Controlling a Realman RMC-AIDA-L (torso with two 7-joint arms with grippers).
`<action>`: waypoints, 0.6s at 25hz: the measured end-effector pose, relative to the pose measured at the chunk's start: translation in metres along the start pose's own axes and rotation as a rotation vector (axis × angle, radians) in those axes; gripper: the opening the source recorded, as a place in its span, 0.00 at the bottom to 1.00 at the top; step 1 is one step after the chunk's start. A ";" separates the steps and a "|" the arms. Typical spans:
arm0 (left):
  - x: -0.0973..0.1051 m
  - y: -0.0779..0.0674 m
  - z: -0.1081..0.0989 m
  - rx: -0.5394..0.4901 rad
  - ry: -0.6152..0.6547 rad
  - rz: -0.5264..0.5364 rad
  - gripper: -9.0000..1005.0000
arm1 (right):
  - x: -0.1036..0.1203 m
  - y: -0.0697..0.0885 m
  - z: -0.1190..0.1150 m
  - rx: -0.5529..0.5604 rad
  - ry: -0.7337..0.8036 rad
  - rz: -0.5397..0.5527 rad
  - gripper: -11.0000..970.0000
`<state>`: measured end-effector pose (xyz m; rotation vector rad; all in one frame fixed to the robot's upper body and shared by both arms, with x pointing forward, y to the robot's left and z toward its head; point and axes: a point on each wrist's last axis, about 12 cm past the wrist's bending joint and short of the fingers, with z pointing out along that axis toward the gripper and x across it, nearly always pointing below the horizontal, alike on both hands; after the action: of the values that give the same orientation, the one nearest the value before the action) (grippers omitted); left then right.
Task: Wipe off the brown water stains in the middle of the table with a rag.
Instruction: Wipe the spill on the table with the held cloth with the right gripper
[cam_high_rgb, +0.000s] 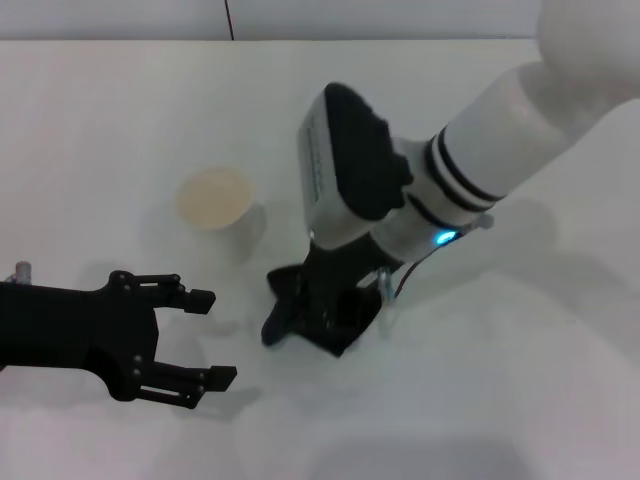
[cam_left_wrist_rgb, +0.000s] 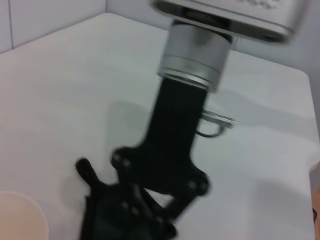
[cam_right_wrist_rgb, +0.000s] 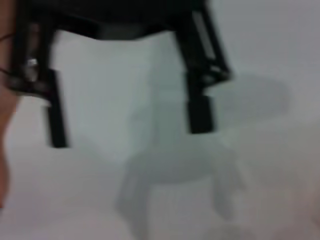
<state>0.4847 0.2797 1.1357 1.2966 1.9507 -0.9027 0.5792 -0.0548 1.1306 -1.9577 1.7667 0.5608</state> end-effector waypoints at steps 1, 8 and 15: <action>0.000 0.000 0.000 0.000 0.000 0.000 0.88 | -0.001 0.002 0.001 -0.009 0.000 -0.006 0.10; -0.001 0.001 0.000 -0.007 -0.011 0.004 0.88 | 0.003 -0.007 0.003 0.046 0.005 -0.023 0.10; -0.001 0.001 0.000 -0.012 -0.014 0.006 0.88 | 0.027 -0.043 -0.021 0.210 0.045 0.000 0.10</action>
<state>0.4863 0.2797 1.1363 1.2849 1.9378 -0.8942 0.6244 -0.0853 1.1341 -1.8386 1.7744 0.3181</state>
